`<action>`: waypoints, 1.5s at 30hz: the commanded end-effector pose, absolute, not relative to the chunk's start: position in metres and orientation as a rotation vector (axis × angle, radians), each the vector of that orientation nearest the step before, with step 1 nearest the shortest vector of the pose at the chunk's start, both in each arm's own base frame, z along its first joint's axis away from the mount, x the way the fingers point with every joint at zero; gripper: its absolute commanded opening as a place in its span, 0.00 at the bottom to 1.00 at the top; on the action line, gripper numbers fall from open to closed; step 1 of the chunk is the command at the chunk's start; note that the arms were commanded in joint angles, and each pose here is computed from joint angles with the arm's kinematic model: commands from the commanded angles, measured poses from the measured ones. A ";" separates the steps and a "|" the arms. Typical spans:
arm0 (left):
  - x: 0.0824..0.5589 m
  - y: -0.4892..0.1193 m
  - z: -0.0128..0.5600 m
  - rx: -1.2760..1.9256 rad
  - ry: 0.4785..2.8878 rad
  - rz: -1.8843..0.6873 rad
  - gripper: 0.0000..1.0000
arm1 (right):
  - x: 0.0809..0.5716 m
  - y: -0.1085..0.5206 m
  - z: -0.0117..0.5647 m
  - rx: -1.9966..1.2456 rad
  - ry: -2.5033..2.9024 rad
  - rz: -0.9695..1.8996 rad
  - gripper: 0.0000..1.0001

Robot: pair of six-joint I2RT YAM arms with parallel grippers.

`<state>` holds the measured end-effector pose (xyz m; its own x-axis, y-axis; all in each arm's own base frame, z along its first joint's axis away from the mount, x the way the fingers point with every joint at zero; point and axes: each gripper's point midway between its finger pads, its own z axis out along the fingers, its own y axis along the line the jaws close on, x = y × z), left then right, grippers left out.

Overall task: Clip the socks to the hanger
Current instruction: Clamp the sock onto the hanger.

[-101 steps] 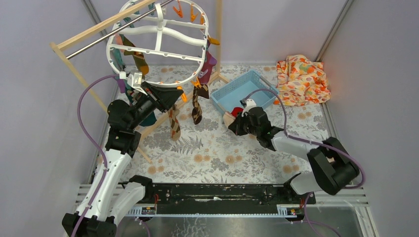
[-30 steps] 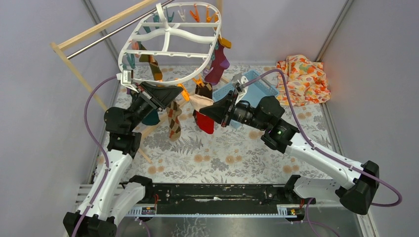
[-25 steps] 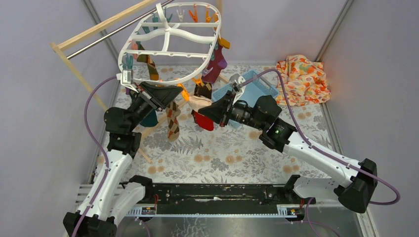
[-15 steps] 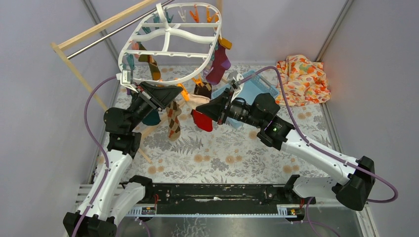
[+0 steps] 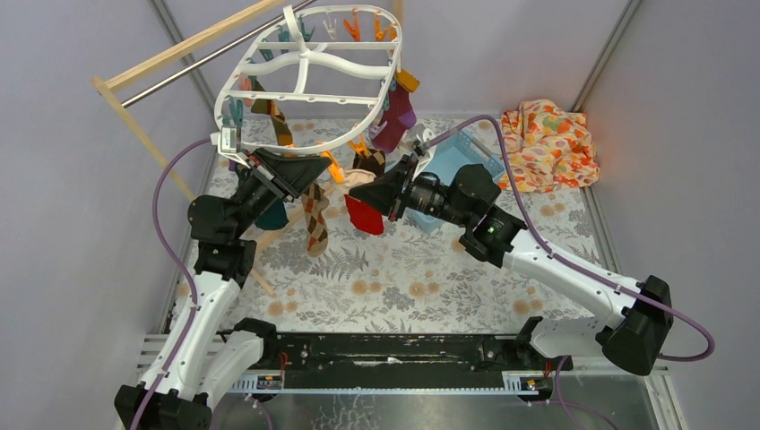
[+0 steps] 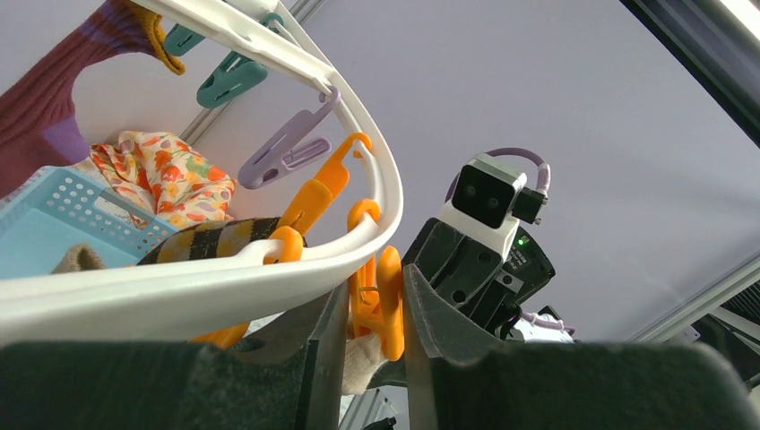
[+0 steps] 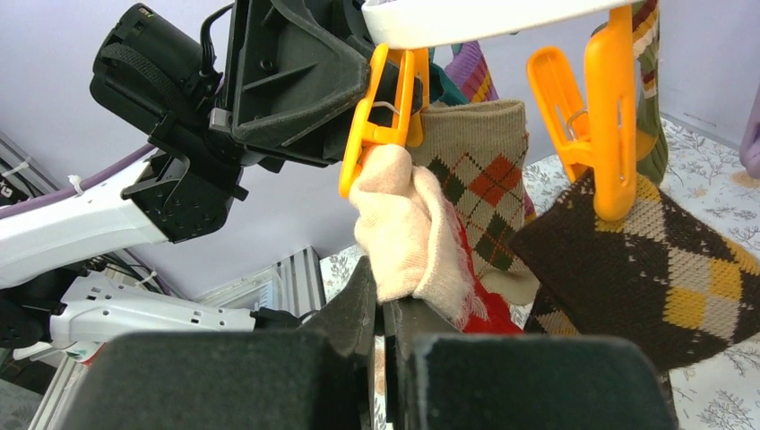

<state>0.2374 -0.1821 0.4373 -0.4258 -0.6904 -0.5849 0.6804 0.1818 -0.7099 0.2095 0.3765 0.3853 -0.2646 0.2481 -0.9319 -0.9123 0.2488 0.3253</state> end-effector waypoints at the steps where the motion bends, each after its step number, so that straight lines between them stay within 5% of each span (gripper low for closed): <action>1: 0.225 -0.184 0.445 0.056 1.284 -1.540 0.00 | 0.198 0.372 0.438 -0.668 1.207 1.331 0.00; 40: 0.215 -0.186 0.453 0.094 1.279 -1.572 0.00 | 0.203 0.379 0.442 -0.665 1.185 1.345 0.00; 45: 0.212 -0.185 0.455 0.104 1.268 -1.556 0.35 | 0.204 0.382 0.443 -0.669 1.183 1.353 0.00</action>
<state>0.2336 -0.1826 0.4380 -0.4482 -0.6854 -0.5739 0.6751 0.1613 -0.7198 0.2139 0.3837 0.3948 -0.2487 0.2814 -0.9268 -0.9199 0.2308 0.3170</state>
